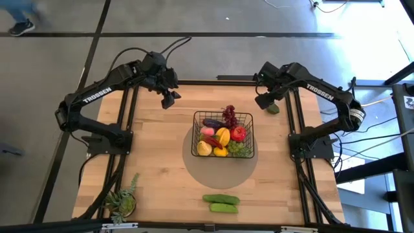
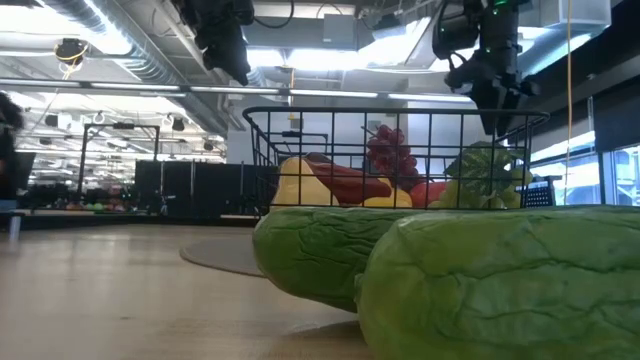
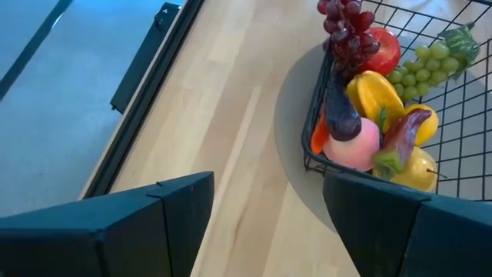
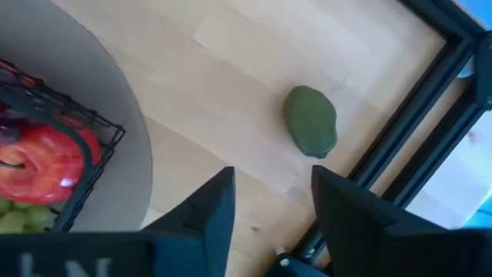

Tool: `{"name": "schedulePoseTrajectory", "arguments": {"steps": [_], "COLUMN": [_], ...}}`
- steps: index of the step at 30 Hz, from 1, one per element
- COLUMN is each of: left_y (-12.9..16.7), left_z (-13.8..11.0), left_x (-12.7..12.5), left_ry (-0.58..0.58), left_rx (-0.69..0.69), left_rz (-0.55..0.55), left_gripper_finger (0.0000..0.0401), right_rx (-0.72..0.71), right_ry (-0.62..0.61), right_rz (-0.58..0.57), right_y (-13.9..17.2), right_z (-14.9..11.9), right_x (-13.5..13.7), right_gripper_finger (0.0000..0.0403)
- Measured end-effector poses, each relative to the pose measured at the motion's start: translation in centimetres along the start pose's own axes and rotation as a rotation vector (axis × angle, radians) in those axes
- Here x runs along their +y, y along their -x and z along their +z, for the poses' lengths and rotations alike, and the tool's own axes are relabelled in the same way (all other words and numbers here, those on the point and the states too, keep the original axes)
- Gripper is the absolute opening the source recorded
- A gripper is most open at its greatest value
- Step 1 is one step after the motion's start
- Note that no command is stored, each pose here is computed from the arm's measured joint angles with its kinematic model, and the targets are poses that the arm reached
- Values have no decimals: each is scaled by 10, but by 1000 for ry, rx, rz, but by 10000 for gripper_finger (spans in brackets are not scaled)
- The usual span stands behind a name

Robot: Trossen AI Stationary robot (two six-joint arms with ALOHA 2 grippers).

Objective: Build produce basket
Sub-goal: Put the green lime into the black wire basket

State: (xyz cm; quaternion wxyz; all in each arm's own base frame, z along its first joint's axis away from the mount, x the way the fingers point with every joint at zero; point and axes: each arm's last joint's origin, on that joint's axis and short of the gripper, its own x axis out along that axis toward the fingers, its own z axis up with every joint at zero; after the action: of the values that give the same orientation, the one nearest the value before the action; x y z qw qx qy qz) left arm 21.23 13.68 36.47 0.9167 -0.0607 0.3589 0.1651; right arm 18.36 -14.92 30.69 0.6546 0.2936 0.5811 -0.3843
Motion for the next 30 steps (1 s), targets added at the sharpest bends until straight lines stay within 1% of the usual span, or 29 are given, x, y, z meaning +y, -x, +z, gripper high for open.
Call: {"name": "schedulePoseTrajectory", "arguments": {"steps": [3, 7, 12, 17, 23, 28, 30], "left_y": [0, 0, 0, 0, 0, 0, 0], "left_z": [0, 0, 0, 0, 0, 0, 0], "left_x": [0, 0, 0, 0, 0, 0, 0], "left_ry": [-26, -44, -45, -44, -44, -19, -21], "left_rx": [0, 0, 0, 0, 0, 0, 0], "left_rz": [0, 0, 0, 0, 0, -1, -1], "left_gripper_finger": [234, 234, 234, 234, 234, 234, 234], "right_rx": [-6, 2, 80, 170, 171, 180, 190], "right_ry": [26, 20, 26, 59, 125, 191, 194], "right_rz": [-14, -33, -49, -91, -109, -217, -225], "right_y": [0, -4, -26, -54, -85, -99, -102], "right_z": [0, 2, 1, -1, 2, 4, 5], "right_x": [0, 0, 2, -1, -6, -8, -7], "right_gripper_finger": [187, 204, 206, 206, 206, 206, 207]}}
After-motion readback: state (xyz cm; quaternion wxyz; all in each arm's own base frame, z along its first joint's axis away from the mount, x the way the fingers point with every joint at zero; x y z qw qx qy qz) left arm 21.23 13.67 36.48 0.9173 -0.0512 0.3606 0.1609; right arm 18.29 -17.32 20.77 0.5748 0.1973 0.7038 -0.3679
